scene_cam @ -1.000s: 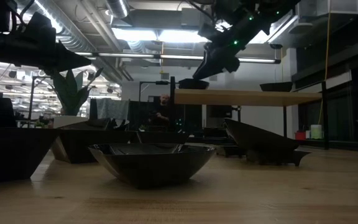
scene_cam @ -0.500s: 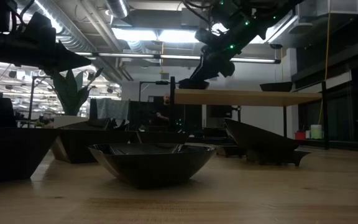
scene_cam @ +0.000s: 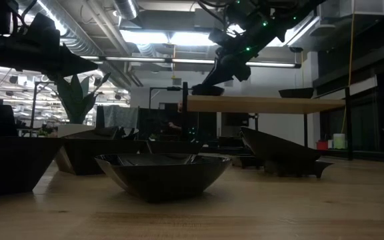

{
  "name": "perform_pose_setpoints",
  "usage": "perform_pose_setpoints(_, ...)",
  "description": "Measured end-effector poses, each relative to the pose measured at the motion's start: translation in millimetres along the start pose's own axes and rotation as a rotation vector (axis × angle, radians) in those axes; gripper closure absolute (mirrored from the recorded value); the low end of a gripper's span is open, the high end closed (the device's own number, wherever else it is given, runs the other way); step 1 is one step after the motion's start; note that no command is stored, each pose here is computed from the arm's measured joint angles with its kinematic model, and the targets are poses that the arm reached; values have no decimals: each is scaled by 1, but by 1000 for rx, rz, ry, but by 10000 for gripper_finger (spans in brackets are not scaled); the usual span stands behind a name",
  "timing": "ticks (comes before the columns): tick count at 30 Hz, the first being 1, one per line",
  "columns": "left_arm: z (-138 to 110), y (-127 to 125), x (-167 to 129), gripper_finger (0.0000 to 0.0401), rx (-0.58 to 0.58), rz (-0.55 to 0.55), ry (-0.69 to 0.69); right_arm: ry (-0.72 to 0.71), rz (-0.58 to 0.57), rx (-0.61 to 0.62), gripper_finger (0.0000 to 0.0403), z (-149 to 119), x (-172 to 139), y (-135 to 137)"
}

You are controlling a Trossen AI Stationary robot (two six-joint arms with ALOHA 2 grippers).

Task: Pick & Place Mini shaped plates
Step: Stack the black leaf-shaped plate on top of the black leaf-shaped plate on the shelf

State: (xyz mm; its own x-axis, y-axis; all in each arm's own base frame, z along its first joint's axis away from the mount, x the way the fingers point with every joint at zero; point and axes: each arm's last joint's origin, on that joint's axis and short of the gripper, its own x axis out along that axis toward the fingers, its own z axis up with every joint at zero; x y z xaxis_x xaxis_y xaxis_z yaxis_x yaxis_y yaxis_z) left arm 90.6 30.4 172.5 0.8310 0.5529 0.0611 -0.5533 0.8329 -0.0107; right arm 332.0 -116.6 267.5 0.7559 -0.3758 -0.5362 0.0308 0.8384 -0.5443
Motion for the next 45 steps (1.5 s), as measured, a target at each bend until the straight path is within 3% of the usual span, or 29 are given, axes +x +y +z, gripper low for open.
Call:
perform_pose_setpoints(5,0,0,0,397,0,0,0,0,0,0,397,0,0,0)
perform_pose_setpoints(12,0,0,0,397,0,0,0,-16,-12,-18,395,2,-3,-2)
perform_pose_setpoints(18,0,0,0,397,0,0,1,-77,-50,-46,397,11,-26,-11)
perform_pose_setpoints(24,0,0,0,397,0,0,0,-171,48,-105,400,10,-50,-22)
perform_pose_setpoints(31,0,0,0,397,0,0,1,-180,122,-391,401,-6,-56,-32)
perform_pose_setpoints(45,0,0,0,397,0,0,0,-260,240,-388,401,-17,-54,-37)
